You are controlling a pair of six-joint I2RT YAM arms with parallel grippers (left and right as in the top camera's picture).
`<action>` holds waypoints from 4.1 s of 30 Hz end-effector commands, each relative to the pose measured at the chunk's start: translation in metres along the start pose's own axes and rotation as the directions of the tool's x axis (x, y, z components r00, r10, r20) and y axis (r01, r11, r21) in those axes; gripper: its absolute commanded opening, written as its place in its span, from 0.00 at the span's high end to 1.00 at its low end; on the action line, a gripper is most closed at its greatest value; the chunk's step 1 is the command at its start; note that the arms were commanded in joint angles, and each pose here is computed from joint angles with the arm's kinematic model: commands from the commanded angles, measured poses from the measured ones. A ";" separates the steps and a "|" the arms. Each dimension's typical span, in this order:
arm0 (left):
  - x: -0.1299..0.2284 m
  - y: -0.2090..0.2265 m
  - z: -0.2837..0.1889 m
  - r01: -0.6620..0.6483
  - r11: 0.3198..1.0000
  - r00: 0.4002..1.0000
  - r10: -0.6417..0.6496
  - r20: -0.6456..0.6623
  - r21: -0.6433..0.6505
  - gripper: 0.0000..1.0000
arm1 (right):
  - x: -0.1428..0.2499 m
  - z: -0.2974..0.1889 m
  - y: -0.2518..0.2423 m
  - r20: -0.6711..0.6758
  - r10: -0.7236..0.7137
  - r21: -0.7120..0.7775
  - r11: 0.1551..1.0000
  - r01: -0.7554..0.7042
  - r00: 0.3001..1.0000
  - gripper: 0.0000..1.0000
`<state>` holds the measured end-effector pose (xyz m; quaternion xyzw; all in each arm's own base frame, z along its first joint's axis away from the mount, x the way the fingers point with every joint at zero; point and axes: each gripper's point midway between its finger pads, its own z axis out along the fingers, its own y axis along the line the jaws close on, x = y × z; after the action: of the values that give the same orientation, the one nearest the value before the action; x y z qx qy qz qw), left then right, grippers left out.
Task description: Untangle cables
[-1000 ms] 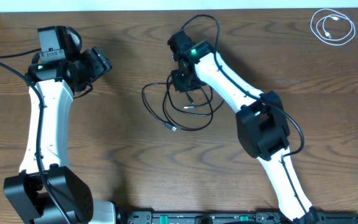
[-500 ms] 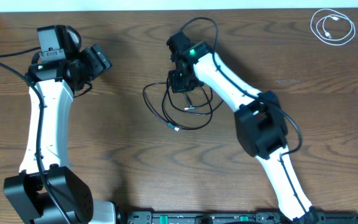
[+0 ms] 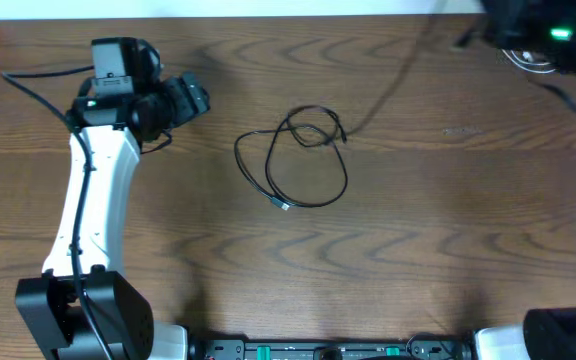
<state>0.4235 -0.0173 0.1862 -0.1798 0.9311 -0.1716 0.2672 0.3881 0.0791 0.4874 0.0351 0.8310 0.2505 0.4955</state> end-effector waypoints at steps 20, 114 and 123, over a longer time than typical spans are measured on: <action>0.134 -0.141 0.074 -0.274 0.943 0.917 0.316 -0.245 0.188 0.11 | 0.008 -0.001 -0.080 -0.083 0.106 0.103 0.990 -0.097 0.991 0.99; 0.073 -0.091 0.089 -0.160 0.984 0.974 0.171 -0.147 0.080 0.02 | 0.357 0.174 -0.163 -0.843 0.067 0.261 0.919 0.295 0.534 0.99; 0.072 -0.092 0.089 -0.160 0.984 0.974 0.171 -0.147 0.080 0.02 | 0.161 0.131 -0.160 -0.523 0.035 0.348 0.921 0.176 0.852 0.99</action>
<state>0.4353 -0.1505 0.1187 -0.0744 0.9553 -0.1950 0.2092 0.4376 0.0617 0.1890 0.0115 0.9810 0.0545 0.1860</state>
